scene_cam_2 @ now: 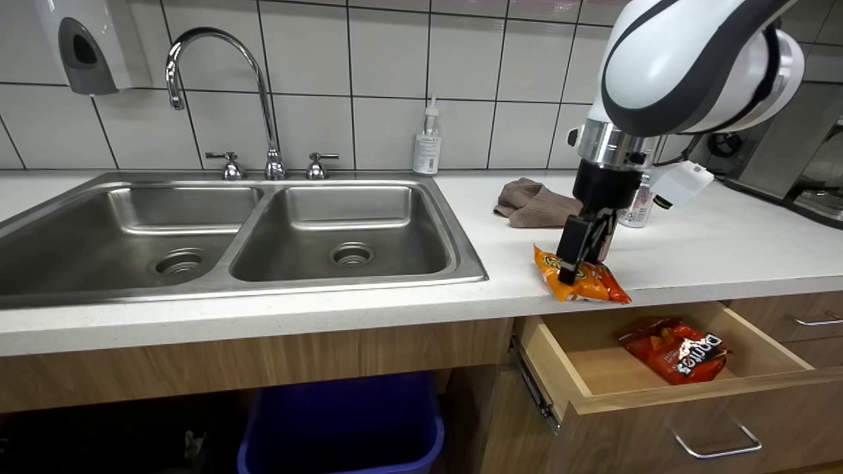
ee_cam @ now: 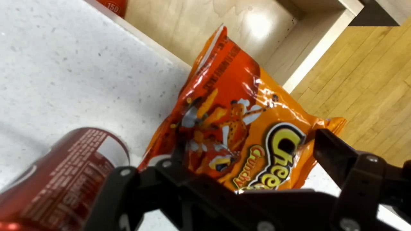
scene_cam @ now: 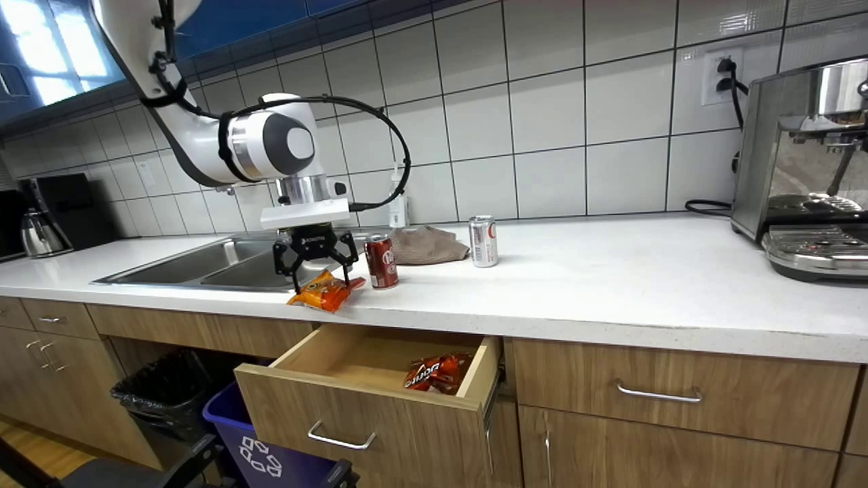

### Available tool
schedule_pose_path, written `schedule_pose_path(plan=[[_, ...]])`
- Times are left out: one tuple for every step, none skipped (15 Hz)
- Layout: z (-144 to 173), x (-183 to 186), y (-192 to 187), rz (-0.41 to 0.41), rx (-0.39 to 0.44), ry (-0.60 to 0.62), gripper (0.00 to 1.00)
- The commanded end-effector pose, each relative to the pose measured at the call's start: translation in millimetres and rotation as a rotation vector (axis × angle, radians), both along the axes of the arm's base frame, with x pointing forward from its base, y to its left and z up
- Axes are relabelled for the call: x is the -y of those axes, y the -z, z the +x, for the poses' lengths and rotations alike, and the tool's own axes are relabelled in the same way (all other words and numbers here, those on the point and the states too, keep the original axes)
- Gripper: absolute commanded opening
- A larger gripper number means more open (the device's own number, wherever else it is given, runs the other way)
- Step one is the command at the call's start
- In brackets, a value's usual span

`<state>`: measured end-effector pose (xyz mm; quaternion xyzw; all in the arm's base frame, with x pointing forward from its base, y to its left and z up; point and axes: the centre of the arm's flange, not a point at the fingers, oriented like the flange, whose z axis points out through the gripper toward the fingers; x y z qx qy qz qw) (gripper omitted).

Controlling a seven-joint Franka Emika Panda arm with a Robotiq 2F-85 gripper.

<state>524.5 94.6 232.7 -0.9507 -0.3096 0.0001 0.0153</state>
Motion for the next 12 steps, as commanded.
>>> schedule_pose_path(plan=[[-24.5, 11.8, -14.8, -0.009, 0.002, 0.042, 1.00], [-27.9, 13.8, -14.2, -0.014, -0.002, 0.048, 1.00], [-30.6, 15.5, -13.9, -0.019, -0.006, 0.054, 1.00], [-33.8, 18.5, -13.4, -0.023, -0.011, 0.061, 1.00], [-36.4, 20.5, -12.8, -0.027, -0.015, 0.068, 1.00], [-39.7, 23.4, -11.5, -0.031, -0.021, 0.078, 1.00], [-42.2, 25.9, -11.3, -0.033, -0.026, 0.087, 1.00], [-45.6, 28.7, -10.2, -0.037, -0.030, 0.095, 1.00], [-47.9, 31.0, -9.9, -0.040, -0.035, 0.104, 1.00], [-50.1, 34.4, -9.7, -0.045, -0.036, 0.111, 1.00], [-51.3, 36.2, -9.9, -0.047, -0.039, 0.117, 1.00], [-51.3, 37.1, -11.7, -0.047, -0.032, 0.119, 1.00]])
